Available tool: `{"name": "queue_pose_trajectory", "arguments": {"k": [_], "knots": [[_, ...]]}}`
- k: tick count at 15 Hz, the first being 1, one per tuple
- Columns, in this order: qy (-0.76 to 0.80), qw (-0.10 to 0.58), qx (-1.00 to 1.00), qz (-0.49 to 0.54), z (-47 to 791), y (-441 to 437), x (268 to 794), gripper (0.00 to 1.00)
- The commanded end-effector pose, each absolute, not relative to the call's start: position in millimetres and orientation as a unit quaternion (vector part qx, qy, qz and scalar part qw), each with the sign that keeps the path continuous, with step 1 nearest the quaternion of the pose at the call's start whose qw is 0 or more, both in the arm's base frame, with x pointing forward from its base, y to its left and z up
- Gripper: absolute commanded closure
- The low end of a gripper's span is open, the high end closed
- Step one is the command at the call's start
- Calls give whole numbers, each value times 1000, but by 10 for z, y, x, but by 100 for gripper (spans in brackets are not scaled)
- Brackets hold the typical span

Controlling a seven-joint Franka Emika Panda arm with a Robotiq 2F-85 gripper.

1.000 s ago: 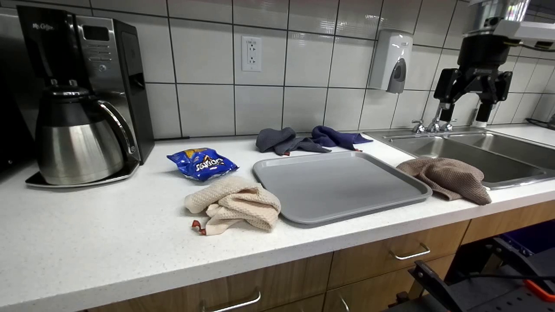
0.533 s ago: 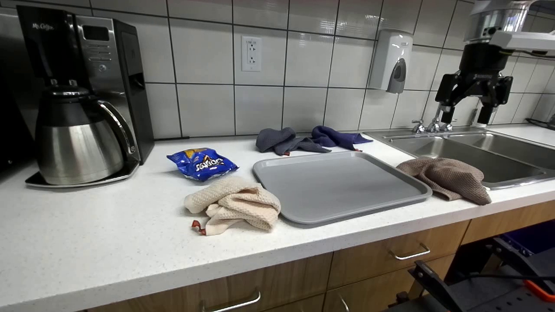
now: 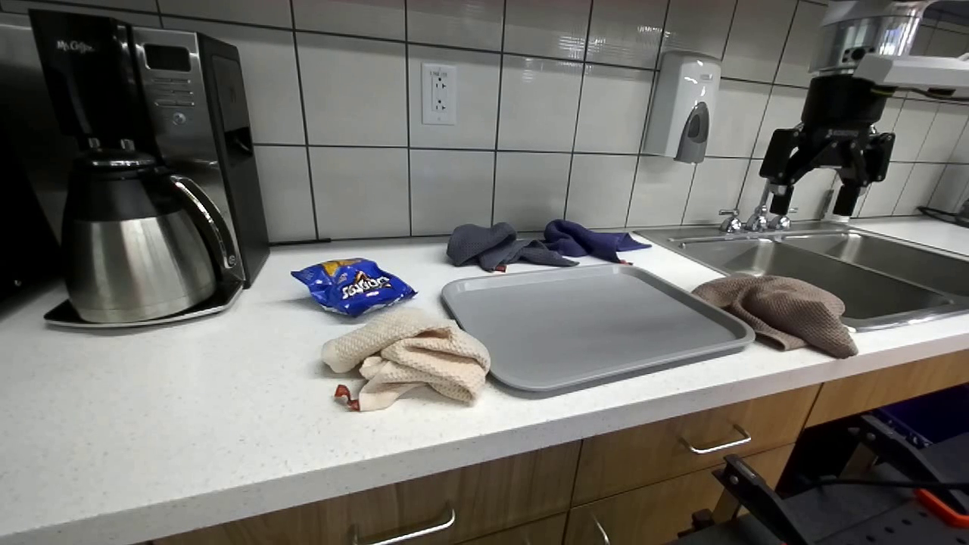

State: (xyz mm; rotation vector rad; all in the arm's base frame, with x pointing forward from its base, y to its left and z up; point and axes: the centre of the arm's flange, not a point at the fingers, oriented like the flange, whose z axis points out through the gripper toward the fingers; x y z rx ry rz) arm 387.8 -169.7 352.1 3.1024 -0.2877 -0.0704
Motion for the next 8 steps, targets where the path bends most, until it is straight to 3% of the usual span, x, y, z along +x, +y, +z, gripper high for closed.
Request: {"name": "queue_pose_trajectory", "arguments": {"k": [1,8], "knots": [[-92,12,995,-25,3498,-1695,3880,0],[-150,25,988,-28,3272,-1836,3967,0]]}}
